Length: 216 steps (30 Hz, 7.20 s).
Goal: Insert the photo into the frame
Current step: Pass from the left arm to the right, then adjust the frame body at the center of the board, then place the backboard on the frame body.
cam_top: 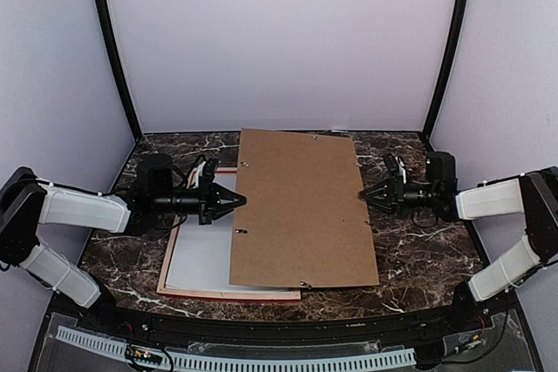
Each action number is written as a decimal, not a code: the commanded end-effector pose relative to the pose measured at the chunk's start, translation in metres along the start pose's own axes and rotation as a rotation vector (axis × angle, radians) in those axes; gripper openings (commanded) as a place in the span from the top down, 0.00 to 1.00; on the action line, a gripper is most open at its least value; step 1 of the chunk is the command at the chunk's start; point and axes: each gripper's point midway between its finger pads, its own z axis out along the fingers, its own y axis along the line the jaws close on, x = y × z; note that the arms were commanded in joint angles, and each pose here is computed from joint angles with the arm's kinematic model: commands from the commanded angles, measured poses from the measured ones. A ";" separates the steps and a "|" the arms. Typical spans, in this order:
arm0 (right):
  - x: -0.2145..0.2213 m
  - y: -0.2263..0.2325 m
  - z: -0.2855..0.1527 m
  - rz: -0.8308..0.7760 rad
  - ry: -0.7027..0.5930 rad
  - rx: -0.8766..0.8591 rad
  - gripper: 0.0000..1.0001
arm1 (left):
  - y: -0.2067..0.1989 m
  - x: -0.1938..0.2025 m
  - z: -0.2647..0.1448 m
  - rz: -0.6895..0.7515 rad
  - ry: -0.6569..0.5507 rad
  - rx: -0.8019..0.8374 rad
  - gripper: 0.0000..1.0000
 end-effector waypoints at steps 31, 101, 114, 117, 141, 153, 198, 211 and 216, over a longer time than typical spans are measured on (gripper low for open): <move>0.011 0.113 -0.005 -0.282 0.108 -0.273 0.73 | 0.005 -0.010 -0.002 0.017 -0.051 0.000 1.00; 0.014 0.053 0.093 0.290 0.088 -0.263 1.00 | 0.150 -0.055 -0.161 -0.015 -0.196 -0.782 0.15; 0.015 0.044 0.102 0.290 0.099 -0.227 1.00 | 0.181 -0.039 -0.141 -0.096 -0.132 -0.716 0.16; 0.016 0.042 0.103 0.286 0.101 -0.217 1.00 | 0.180 -0.035 -0.134 -0.102 -0.120 -0.668 0.16; 0.015 0.016 0.109 0.234 0.133 -0.113 1.00 | 0.146 -0.015 -0.079 -0.041 -0.008 -0.527 0.17; 0.004 0.012 0.120 0.223 0.139 -0.122 1.00 | 0.145 -0.017 -0.079 -0.035 -0.008 -0.531 0.16; 0.007 -0.023 0.144 0.237 0.105 -0.008 1.00 | 0.146 -0.014 -0.078 -0.046 -0.005 -0.519 0.16; 0.013 -0.027 0.147 0.257 0.077 0.001 1.00 | 0.146 -0.011 -0.075 -0.049 -0.001 -0.513 0.16; 0.015 -0.031 0.146 0.253 0.068 0.028 1.00 | 0.147 -0.009 -0.075 -0.052 -0.005 -0.512 0.16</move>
